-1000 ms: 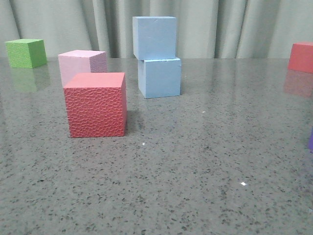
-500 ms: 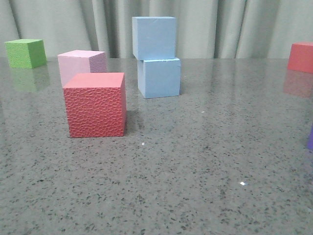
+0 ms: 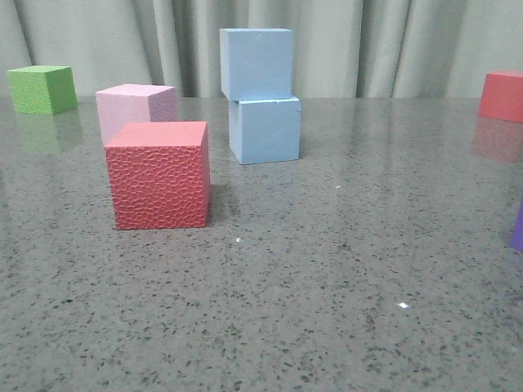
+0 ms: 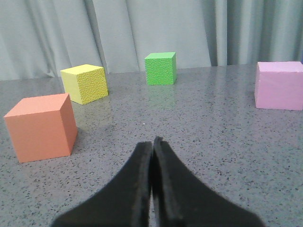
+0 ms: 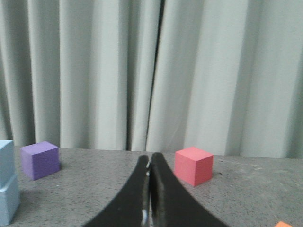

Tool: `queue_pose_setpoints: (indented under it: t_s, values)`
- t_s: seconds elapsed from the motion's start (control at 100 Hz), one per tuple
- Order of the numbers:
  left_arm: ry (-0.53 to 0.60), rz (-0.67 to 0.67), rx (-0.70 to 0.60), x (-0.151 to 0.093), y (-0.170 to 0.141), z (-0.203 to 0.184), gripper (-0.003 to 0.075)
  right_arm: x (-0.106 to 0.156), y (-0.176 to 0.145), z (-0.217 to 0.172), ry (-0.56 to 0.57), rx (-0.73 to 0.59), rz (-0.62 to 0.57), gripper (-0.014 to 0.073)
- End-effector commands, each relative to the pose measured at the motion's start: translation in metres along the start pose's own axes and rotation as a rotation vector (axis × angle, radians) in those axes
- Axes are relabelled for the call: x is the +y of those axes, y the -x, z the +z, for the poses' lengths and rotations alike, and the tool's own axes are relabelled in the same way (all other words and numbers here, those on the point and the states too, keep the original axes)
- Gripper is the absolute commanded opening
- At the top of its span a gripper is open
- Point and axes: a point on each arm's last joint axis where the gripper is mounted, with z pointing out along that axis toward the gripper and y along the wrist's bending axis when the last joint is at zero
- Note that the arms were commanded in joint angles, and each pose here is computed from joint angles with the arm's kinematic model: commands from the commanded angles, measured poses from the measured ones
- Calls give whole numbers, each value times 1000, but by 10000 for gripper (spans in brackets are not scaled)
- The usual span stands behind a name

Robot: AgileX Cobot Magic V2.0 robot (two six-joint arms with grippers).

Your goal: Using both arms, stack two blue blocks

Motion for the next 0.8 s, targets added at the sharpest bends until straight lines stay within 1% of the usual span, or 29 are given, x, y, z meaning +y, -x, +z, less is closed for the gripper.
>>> queue_pose_setpoints:
  t_s: [0.0,0.22,0.46,0.51,0.79]
  values:
    - [0,-21,-84,0,0,-2,-19,-1,0,-1,-16,-123,-3,-61]
    - [0,-21,-84,0,0,-2,-19,-4,-45,-9,-40,9,33,-61]
    - [0,-21,-84,0,0,-2,-19,-6,-81,-15,-44,66,53,-61]
    - [0,-21,-84,0,0,-2,-19,-6,-84,-15,-48,103,56,-61]
    - [0,-21,-84,0,0,-2,-19,-6,-84,-15,-48,107,56,-61]
